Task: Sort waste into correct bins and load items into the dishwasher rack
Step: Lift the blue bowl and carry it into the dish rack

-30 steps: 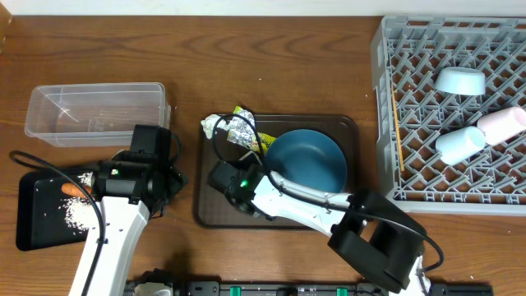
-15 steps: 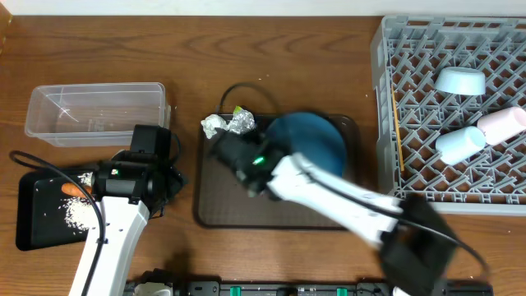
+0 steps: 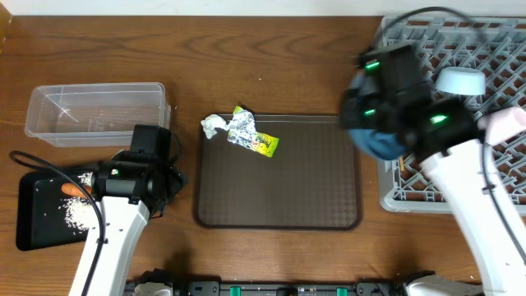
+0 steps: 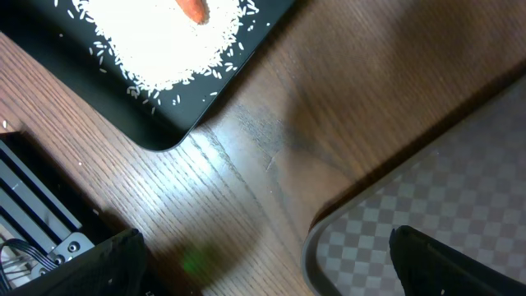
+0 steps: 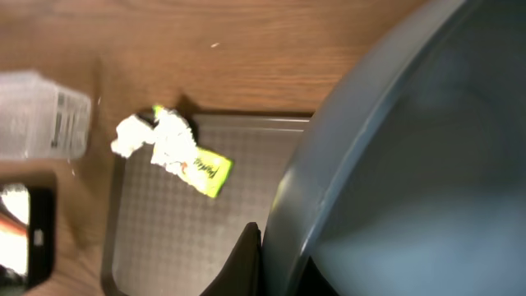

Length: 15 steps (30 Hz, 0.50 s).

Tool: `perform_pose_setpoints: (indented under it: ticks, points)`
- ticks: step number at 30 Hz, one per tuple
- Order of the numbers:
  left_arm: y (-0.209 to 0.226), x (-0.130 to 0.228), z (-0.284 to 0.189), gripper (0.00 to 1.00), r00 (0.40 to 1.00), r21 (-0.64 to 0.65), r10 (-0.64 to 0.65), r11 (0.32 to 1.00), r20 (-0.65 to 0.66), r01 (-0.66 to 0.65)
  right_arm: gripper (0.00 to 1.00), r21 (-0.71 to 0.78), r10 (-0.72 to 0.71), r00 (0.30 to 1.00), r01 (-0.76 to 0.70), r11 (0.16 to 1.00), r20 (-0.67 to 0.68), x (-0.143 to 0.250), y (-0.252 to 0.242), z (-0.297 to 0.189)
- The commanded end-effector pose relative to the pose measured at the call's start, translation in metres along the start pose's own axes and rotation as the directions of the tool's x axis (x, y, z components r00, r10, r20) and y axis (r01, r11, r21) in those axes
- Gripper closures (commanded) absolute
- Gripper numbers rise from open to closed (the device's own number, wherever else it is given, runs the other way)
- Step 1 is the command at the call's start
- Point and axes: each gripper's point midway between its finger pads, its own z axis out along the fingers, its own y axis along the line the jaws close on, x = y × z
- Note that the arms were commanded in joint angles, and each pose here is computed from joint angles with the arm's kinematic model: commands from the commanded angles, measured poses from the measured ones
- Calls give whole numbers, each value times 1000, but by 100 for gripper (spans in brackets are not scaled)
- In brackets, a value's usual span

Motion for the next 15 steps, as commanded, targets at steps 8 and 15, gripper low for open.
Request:
perform_pose_setpoints:
  ticks: [8,15]
  points:
    - [4,-1,2,2,1000,-23,-10,1000,4,10,99,-189,121,989,-103,977,89,-43,-66,-25]
    - [4,-1,2,2,1000,-23,-10,1000,4,10,99,-152,277,950,-256,955,145,-53,-129,-48]
